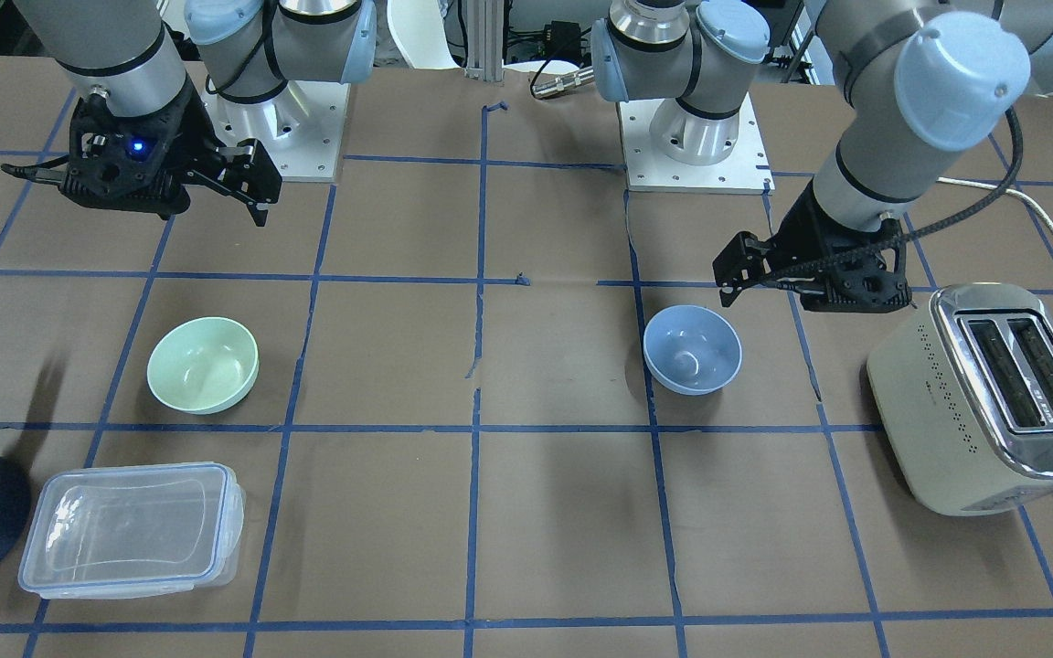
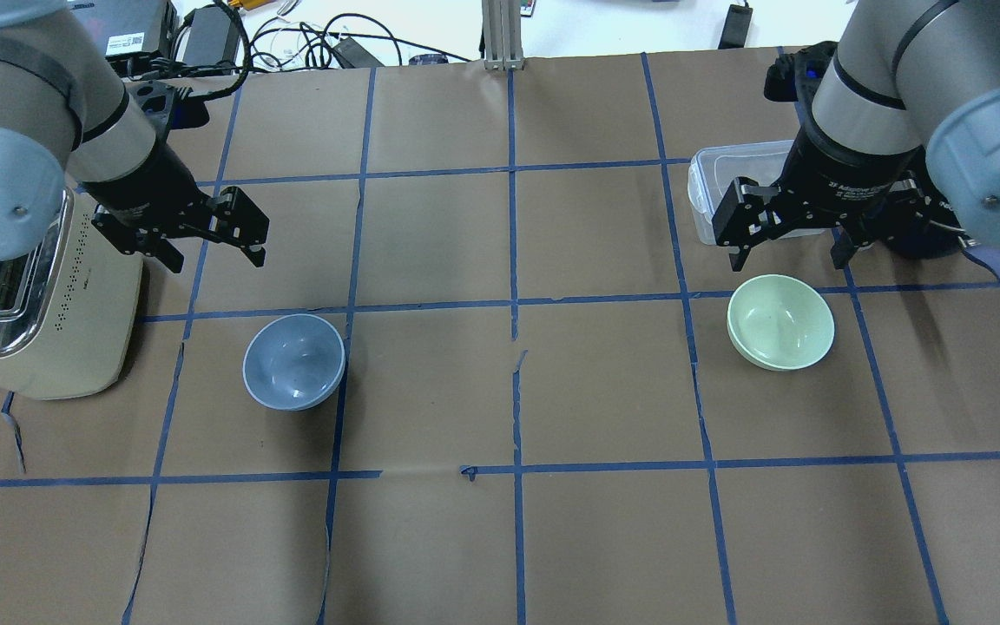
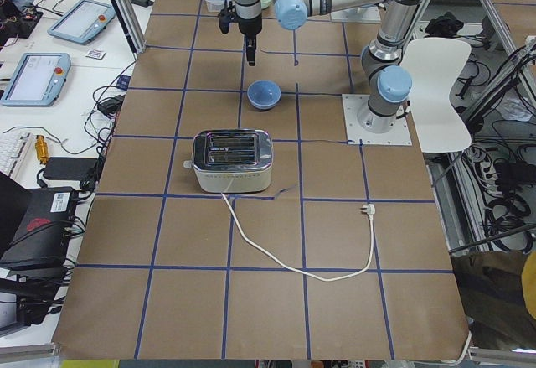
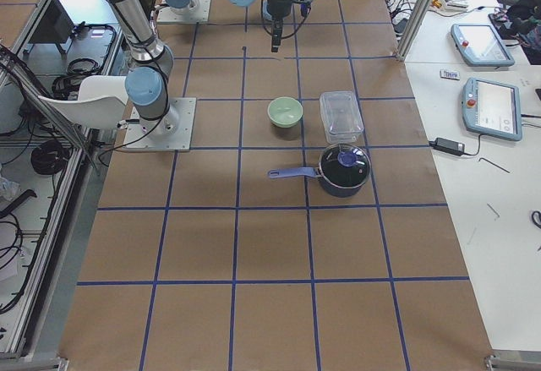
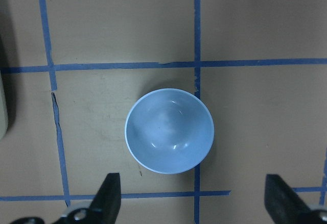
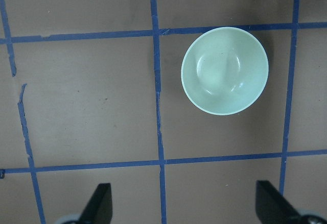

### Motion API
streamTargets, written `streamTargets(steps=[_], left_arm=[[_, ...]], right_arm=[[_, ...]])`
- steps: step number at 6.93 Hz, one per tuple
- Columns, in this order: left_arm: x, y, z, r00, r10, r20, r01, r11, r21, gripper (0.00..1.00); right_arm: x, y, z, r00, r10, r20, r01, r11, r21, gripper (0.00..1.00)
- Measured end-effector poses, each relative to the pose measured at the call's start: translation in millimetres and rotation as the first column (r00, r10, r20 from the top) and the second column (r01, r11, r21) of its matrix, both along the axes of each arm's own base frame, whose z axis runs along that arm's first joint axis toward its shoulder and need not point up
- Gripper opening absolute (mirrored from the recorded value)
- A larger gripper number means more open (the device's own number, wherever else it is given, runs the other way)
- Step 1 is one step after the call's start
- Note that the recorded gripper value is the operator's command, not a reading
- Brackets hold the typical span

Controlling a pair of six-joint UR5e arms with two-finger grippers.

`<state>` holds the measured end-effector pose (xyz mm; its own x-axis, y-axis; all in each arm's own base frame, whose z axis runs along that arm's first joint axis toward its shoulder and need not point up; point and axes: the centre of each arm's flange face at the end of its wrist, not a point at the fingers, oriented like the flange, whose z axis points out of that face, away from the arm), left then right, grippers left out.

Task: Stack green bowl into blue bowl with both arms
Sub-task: 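Grasp the blue bowl rim with left gripper while right descends to green bowl, then slide the blue bowl toward center with left while right grasps green bowl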

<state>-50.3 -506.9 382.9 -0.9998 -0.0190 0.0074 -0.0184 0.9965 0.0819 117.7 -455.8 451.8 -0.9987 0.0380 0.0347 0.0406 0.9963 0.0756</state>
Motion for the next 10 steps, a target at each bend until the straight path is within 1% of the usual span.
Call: streamTargets(steps=[1,2,3,4,5,6,7,8,9,10], left_arm=[[8.5,-2.5,-32.4,1.000,0.003,0.003,-0.003,1.000,-0.009,1.00],[14.4,-2.1,-68.0,1.000,-0.011,0.006,0.011,1.000,-0.022,1.00],[23.7,3.7,-100.4,1.000,-0.021,0.005,0.021,1.000,-0.021,0.91],[37.0,10.5,-124.6,1.000,-0.018,-0.004,0.018,1.000,-0.005,0.73],[45.3,16.3,-143.3,1.000,-0.016,-0.018,0.016,1.000,0.021,0.35],[47.9,21.3,-156.9,0.999,-0.019,-0.031,0.021,0.999,0.046,0.20],[47.6,24.3,-167.4,0.998,-0.032,-0.058,0.036,0.997,0.065,0.03],[45.6,25.2,-175.0,0.994,-0.048,-0.094,0.055,0.996,0.074,0.01],[44.7,24.7,-177.3,0.992,-0.057,-0.112,0.066,0.995,0.074,0.00],[43.8,23.5,-177.1,0.991,-0.059,-0.122,0.068,0.995,0.072,0.00]], right_arm=[[-0.4,-2.9,-6.2,1.000,-0.001,-0.003,0.001,1.000,0.011,1.00],[-2.6,-11.3,-20.4,1.000,-0.004,-0.016,0.005,0.999,0.041,1.00],[-5.7,-22.4,-40.2,0.999,-0.008,-0.038,0.012,0.997,0.083,1.00],[-7.7,-32.5,-56.7,0.999,-0.011,-0.049,0.017,0.994,0.107,1.00],[-8.8,-45.6,-70.5,0.999,-0.002,-0.050,0.006,0.996,0.093,1.00],[-9.7,-57.3,-81.6,0.998,0.047,-0.044,-0.044,0.997,0.059,1.00],[-10.4,-62.3,-93.7,0.990,0.137,-0.037,-0.135,0.990,0.032,1.00],[-11.1,-62.0,-109.0,0.977,0.209,-0.039,-0.209,0.978,0.001,1.00],[-12.4,-57.5,-128.8,0.969,0.240,-0.050,-0.242,0.970,-0.035,1.00],[-17.0,-48.7,-151.9,0.968,0.243,-0.055,-0.246,0.967,-0.060,1.00]])
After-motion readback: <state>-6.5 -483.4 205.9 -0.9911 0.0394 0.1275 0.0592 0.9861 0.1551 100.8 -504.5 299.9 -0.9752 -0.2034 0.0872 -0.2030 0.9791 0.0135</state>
